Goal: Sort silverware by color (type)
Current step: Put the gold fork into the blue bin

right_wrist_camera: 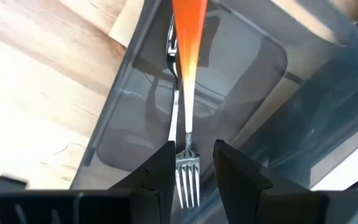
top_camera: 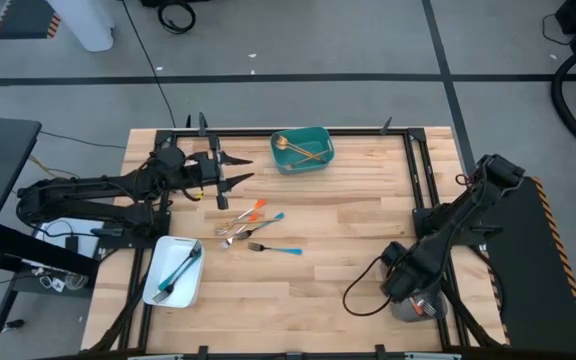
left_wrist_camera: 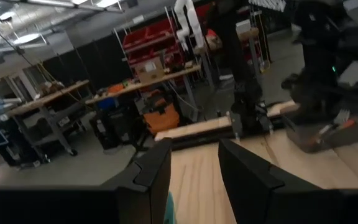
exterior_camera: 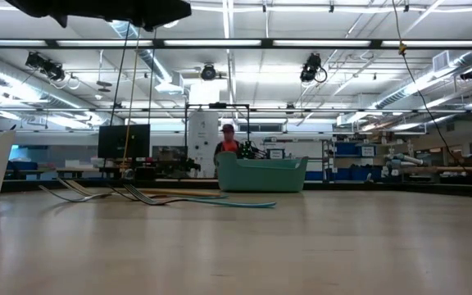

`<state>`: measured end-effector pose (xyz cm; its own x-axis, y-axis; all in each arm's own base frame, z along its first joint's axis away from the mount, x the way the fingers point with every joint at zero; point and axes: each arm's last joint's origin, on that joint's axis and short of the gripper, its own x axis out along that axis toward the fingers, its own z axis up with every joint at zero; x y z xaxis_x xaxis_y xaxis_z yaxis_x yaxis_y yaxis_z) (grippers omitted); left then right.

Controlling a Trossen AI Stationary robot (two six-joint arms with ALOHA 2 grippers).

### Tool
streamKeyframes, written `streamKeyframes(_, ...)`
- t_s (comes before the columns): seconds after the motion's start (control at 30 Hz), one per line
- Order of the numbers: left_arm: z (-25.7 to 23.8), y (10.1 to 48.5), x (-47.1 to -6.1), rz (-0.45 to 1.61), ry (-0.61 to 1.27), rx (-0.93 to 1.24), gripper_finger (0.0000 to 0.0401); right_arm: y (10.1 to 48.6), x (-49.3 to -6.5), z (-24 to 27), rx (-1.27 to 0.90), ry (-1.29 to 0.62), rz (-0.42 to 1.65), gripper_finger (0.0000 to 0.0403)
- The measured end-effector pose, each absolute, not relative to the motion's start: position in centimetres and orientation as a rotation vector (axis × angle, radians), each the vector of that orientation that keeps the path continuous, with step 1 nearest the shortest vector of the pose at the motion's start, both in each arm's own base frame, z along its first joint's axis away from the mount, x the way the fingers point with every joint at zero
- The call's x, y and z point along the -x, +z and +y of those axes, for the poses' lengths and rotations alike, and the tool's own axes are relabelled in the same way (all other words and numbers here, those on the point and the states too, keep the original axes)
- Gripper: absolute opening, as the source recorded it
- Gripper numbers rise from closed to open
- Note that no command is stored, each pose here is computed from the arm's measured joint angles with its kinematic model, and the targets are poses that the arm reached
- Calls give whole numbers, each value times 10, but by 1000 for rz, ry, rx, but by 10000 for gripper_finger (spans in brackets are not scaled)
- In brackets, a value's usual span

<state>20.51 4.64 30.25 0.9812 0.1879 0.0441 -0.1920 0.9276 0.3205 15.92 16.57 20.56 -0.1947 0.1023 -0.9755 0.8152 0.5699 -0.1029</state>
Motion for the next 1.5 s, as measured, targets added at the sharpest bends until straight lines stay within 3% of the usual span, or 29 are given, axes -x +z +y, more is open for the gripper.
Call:
streamKeyframes(0.47,46,284,-204,173,168,-224,142,235,-158,140,-853,-657,1573,115)
streamKeyframes(0.93,45,268,-200,331,165,-71,142,237,-180,105,-740,-566,1511,114)
streamKeyframes(1.5,27,262,-202,357,93,2,142,228,-214,62,-598,-506,1414,114)
